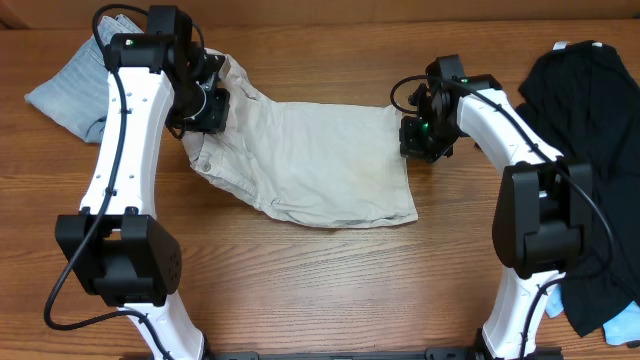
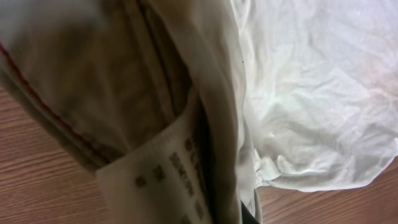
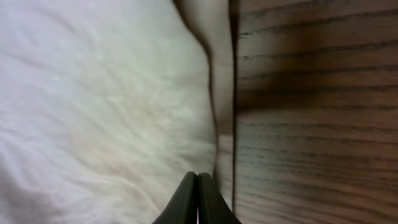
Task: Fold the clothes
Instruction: 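Fold the left end rightward over the shorts with the left gripper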
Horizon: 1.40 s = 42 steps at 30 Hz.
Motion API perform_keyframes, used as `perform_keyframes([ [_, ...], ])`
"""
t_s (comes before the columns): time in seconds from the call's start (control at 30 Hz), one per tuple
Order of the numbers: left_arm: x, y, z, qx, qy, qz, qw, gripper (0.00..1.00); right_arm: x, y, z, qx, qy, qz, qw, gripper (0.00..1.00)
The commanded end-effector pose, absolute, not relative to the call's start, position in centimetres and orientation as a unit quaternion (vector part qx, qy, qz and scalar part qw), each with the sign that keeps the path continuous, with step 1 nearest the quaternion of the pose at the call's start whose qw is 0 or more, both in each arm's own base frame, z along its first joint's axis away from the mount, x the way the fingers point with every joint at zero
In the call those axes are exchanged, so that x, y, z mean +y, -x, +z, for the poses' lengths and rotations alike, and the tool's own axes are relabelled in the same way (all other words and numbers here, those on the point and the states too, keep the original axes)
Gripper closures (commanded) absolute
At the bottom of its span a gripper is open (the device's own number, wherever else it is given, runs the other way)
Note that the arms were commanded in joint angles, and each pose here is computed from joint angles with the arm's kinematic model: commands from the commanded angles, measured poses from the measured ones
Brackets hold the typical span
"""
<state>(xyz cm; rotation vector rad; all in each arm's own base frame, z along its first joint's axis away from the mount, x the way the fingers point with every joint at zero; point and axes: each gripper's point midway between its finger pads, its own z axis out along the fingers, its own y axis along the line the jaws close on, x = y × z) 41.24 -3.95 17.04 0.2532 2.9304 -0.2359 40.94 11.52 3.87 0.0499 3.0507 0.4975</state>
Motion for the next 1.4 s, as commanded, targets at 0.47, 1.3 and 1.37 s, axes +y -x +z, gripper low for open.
perform_keyframes([
  [0.47, -6.5, -42.7, 25.6, 0.971, -0.097, -0.095, 0.199, 0.96, 12.9, -38.1, -0.7, 0.985, -0.001, 0.174, 0.02, 0.96],
  [1.3, -28.8, -41.3, 9.6, 0.974, -0.173, -0.135, 0.06, 0.76, 13.8, -38.7, 0.8, 0.976, -0.015, 0.217, 0.026, 0.96],
  [1.37, -29.3, -41.0, 8.6, 0.974, -0.174, -0.134, 0.052, 0.7, 13.9, -39.7, 3.3, 0.969, -0.016, 0.243, 0.048, 0.96],
])
